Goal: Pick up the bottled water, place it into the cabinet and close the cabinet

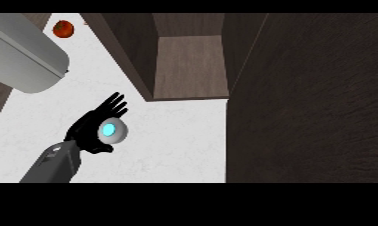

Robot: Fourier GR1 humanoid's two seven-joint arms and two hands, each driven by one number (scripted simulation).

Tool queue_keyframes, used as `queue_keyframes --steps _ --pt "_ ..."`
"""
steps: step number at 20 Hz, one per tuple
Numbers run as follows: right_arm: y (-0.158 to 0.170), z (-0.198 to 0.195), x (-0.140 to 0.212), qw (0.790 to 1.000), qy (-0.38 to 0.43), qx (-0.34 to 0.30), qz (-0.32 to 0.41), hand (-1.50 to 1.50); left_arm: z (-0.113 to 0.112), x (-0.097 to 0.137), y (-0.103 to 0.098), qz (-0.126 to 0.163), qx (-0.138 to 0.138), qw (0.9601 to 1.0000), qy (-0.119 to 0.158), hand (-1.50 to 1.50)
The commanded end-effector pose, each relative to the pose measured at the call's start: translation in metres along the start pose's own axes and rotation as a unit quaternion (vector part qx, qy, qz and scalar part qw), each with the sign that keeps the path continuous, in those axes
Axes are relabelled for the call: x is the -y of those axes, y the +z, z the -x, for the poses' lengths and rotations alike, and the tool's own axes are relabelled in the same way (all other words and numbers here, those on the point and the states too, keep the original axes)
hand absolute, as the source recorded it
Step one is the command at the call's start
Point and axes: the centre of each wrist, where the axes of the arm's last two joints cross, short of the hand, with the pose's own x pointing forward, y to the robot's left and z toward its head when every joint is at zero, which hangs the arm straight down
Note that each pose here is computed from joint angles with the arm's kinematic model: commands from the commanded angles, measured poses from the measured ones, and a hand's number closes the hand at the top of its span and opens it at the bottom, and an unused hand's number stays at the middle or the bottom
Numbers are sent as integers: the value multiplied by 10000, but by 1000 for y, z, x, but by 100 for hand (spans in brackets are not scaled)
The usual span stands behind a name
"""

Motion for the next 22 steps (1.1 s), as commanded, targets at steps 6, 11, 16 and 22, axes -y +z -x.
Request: queue_keyframes --steps 6,11,16,22 --pt "5 2 2 10000 -22 -30 64 -150 32 14 2 1072 271 9925 515 150" --pt "-5 -4 -1 10000 11 34 71 -150 8 11 -9 1199 447 9908 444 150" --pt "7 7 5 9999 6 -130 54 -150 11 21 -21 1175 433 9915 366 150" --pt "5 5 -1 9998 62 -109 125 -150 37 23 -1 151 1175 9927 233 150"
